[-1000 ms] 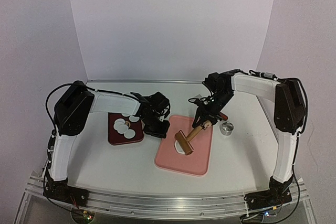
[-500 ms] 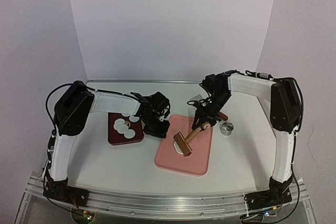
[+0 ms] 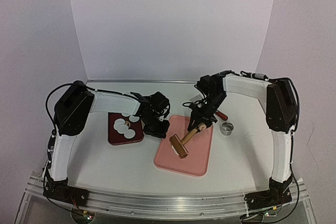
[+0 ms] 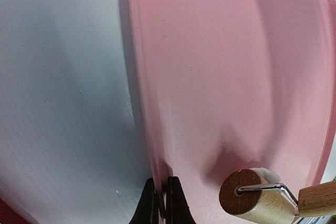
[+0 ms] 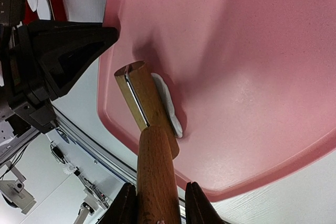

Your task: Roll out the dumpling wrappers from the dough

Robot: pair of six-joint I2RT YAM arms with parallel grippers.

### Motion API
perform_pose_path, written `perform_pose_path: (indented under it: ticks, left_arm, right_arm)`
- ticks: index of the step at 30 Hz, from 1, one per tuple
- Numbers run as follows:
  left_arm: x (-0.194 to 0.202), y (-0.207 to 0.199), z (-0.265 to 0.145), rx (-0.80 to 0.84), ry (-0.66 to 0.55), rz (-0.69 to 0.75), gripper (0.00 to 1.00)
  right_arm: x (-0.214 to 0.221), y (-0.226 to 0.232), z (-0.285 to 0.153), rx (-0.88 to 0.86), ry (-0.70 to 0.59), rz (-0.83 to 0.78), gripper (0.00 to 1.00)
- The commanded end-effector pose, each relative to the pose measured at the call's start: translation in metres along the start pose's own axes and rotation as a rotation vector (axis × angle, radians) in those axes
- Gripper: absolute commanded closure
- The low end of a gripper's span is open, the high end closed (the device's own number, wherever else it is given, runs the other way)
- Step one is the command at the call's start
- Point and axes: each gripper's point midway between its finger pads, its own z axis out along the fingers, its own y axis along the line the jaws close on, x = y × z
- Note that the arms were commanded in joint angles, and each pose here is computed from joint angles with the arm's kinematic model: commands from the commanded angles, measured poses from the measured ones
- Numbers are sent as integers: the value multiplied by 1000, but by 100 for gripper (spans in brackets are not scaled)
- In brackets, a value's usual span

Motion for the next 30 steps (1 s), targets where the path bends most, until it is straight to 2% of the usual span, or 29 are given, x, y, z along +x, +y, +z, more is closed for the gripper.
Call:
perform_pose_path:
  ticks: [1, 7, 14, 30]
  left_arm:
    - [-10, -10, -1, 27, -26, 1, 100]
    - [-7, -2, -1, -4, -26, -16, 100]
    - [-7, 0, -3, -14, -34, -23, 100]
    - [-4, 4, -4, -26, -31, -32, 100]
  right_arm:
    - [12, -79, 44, 361, 87, 57, 100]
    - [11, -91, 31, 443, 55, 85, 100]
    - [19, -115, 12, 449, 48, 143, 100]
    - [18, -132, 1, 455, 39, 170, 100]
